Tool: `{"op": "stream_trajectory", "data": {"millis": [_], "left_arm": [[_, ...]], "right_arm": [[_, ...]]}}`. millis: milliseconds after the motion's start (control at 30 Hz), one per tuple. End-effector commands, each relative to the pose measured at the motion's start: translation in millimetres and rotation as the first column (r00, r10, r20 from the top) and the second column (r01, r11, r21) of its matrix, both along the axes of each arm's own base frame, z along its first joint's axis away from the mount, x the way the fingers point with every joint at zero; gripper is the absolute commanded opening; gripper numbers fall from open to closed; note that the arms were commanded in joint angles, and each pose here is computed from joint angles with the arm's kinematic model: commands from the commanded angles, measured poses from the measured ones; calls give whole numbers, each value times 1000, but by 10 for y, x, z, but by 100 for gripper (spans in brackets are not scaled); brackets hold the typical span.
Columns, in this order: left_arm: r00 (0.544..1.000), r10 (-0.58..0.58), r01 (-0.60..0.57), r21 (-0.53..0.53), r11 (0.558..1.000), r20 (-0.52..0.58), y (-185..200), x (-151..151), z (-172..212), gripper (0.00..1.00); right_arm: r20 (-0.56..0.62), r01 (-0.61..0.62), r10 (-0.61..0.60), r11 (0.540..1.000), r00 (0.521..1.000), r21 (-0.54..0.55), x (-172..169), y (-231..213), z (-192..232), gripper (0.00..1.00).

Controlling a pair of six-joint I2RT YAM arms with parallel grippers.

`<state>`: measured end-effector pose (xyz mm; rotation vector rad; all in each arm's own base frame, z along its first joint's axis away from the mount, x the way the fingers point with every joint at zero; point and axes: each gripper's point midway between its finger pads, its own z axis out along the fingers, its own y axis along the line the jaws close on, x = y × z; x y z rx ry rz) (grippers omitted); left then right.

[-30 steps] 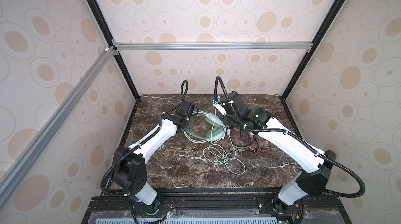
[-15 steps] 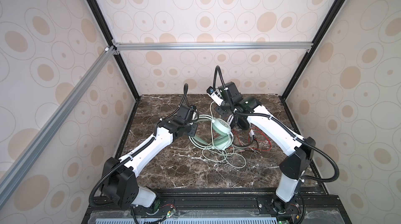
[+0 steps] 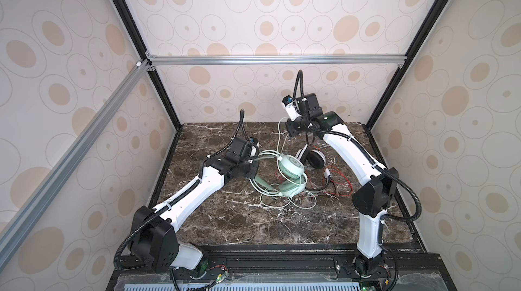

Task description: Wrap the headphones

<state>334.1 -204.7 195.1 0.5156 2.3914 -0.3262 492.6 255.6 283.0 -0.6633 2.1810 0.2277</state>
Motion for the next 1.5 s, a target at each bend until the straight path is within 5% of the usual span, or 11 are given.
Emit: {"op": "stream_trajectory", "data": {"millis": [0, 100, 233, 367, 500, 567, 800, 1133, 1467], "left_arm": [[991, -89, 103, -158, 982, 96, -255, -51, 462, 0], [988, -114, 134, -207, 969, 105, -318, -107, 548, 0], [991, -90, 115, -262, 958, 104, -346, -113, 694, 0], [989, 71, -32, -282, 959, 131, -123, 57, 987, 0], [951, 243, -186, -277, 943, 190, 196, 257, 1321, 0], [931, 296, -234, -273, 933, 212, 300, 352, 1434, 0], [935, 308, -214, -411, 886, 177, 525, 490, 1379, 0], [912, 360, -271, -370, 889, 198, 792, 427, 1300, 0], [856, 430, -257, -484, 836, 289, 1075, 258, 1718, 0]], "right_arm": [[-121, -4, 17, 994, 993, 107, -78, 132, -276, 4], [-177, 21, 7, 987, 984, 157, -106, 130, -476, 8], [-250, -34, 111, 955, 962, 294, -320, 166, -571, 54], [-248, -33, 160, 894, 955, 447, -567, 6, -514, 65], [-229, -9, 176, 812, 957, 584, -810, -233, -504, 66], [-222, -19, 186, 806, 957, 592, -970, -265, -560, 67], [-270, -24, 187, 859, 945, 512, -1243, -247, -1004, 66], [-358, -106, 215, 948, 909, 301, -1239, 316, -1617, 62], [-423, -78, 130, 987, 897, 139, -1152, 362, -2002, 52]]}}
